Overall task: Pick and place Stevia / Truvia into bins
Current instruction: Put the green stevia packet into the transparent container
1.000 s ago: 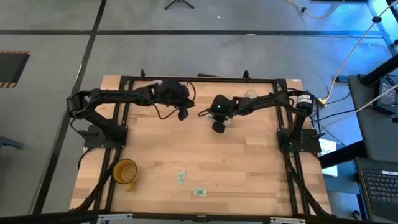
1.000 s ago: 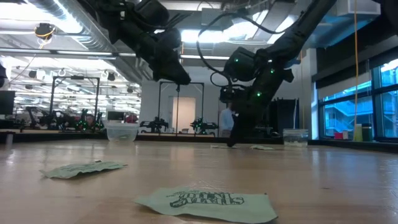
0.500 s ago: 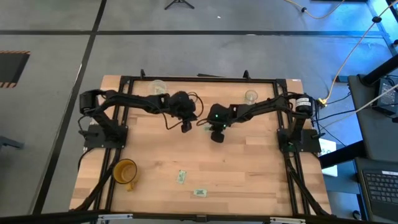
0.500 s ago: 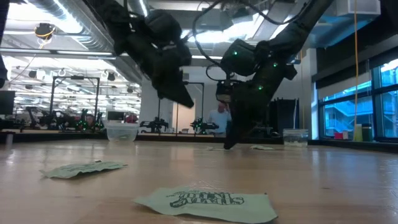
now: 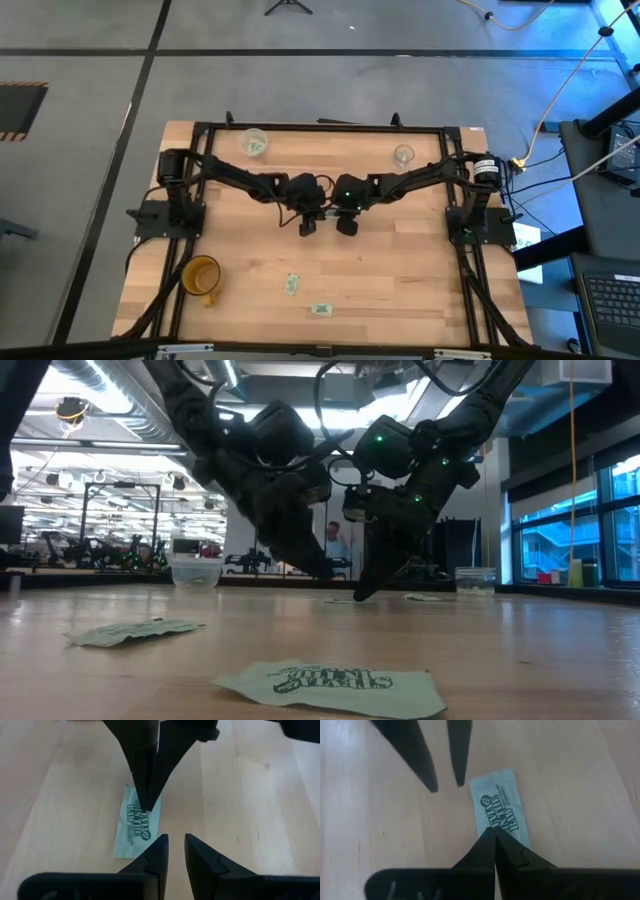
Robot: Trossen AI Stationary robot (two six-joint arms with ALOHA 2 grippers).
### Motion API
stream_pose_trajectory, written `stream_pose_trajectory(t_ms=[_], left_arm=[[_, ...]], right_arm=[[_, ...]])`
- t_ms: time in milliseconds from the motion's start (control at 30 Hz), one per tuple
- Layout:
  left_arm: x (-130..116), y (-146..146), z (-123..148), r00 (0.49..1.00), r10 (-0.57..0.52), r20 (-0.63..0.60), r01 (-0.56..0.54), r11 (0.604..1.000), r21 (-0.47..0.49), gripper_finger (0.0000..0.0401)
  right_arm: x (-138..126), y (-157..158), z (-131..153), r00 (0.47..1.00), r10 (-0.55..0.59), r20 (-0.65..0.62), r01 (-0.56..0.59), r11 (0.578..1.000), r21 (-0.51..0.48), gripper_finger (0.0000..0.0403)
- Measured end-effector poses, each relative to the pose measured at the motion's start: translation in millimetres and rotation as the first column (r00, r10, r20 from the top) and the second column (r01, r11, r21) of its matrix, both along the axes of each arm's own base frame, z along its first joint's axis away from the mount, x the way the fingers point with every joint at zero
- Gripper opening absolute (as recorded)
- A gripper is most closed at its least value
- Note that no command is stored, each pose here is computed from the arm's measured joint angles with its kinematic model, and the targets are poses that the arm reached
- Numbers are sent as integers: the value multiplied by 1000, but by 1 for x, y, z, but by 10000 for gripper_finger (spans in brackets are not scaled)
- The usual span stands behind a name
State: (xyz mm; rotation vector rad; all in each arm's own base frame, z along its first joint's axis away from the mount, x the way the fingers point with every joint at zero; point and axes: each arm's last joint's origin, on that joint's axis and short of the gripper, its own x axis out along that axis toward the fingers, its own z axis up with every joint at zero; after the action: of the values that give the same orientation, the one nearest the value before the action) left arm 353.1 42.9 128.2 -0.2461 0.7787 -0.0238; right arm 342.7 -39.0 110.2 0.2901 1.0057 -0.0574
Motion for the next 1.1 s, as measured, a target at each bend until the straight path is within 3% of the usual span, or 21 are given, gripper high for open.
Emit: stream_pose_trajectory(t_ms=[533,833,1100], left_arm=[[0,5,-2,999,47,-8,-47,996,74,4],[0,6,-2,997,80,-11,-78,991,106,2],[4,4,-24,995,85,-48,-81,994,78,2]], right_arm=[[0,0,0,1000,5,6,-5,1000,-6,1],[2,0,1,1000,8,25,-7,1000,-10,1],[2,0,1,1000,8,27,-8,1000,-11,1]])
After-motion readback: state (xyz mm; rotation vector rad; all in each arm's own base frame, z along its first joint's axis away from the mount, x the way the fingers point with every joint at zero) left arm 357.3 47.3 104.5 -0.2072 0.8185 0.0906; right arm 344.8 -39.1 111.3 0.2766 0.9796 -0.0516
